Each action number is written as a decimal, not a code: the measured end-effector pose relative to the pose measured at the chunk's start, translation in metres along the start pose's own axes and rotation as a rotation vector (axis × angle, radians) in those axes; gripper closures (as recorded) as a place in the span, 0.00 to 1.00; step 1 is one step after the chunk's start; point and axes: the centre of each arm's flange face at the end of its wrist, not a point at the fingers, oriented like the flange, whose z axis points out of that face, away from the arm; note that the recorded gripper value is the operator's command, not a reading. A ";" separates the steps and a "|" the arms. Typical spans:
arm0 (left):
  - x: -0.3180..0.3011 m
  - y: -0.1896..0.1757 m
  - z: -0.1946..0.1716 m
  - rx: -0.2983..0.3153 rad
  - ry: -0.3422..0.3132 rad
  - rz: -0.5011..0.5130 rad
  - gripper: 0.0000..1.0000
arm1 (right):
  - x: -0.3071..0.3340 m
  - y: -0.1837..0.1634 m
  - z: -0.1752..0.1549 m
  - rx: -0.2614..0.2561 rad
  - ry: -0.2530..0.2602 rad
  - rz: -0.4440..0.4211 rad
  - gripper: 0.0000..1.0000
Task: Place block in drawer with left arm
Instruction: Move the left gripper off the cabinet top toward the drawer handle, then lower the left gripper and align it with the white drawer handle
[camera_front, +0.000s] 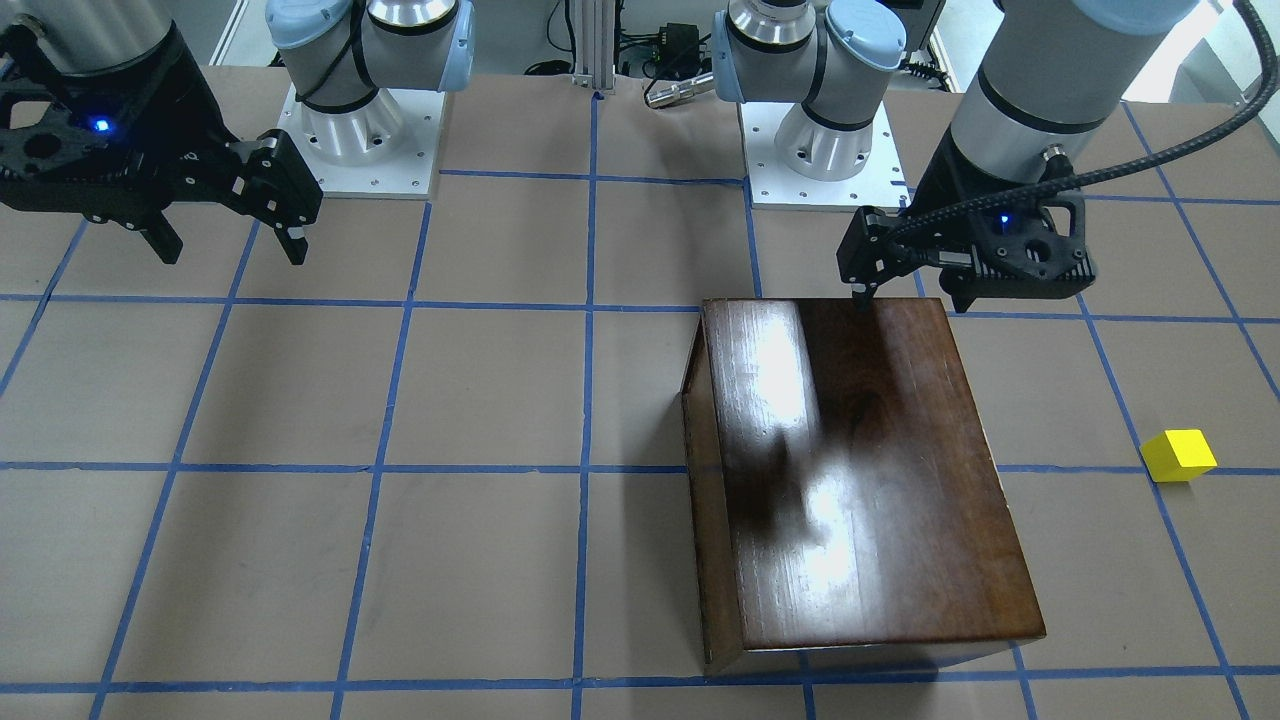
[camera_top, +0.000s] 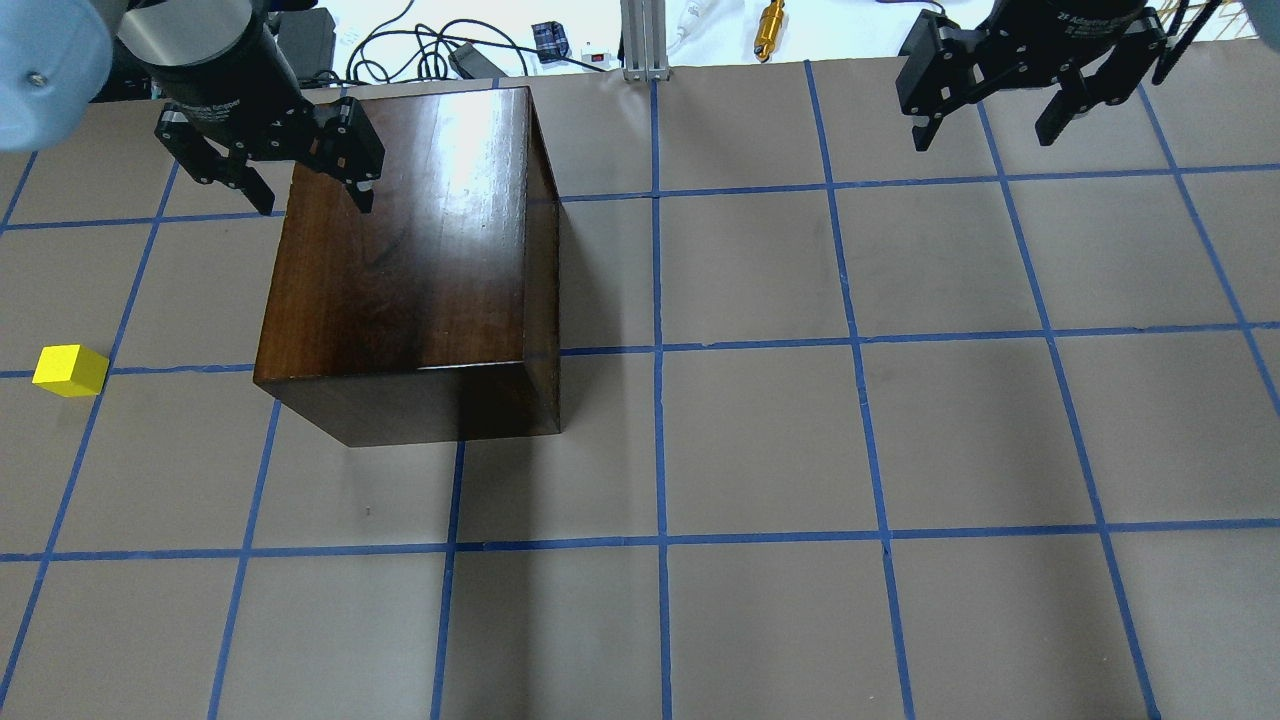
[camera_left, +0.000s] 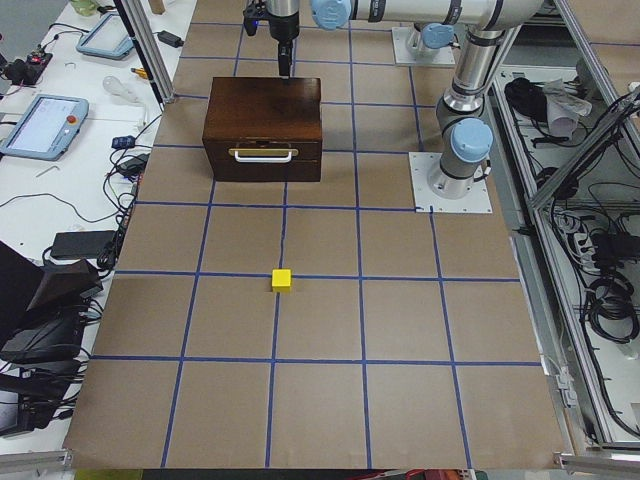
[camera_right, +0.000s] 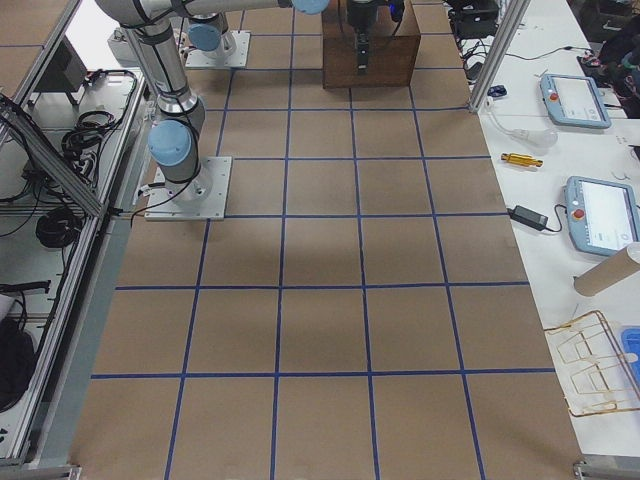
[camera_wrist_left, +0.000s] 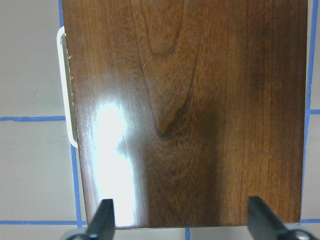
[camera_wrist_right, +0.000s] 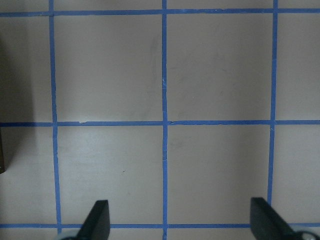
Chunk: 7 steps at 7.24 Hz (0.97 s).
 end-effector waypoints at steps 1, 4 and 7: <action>-0.008 -0.002 0.000 0.002 0.002 -0.004 0.00 | 0.000 0.000 0.000 0.000 0.000 0.000 0.00; -0.054 -0.007 0.003 -0.005 0.072 -0.063 0.00 | 0.000 0.000 -0.001 0.001 0.000 -0.001 0.00; -0.138 -0.013 0.028 -0.051 0.179 -0.098 0.00 | 0.000 0.000 0.000 0.000 0.000 0.000 0.00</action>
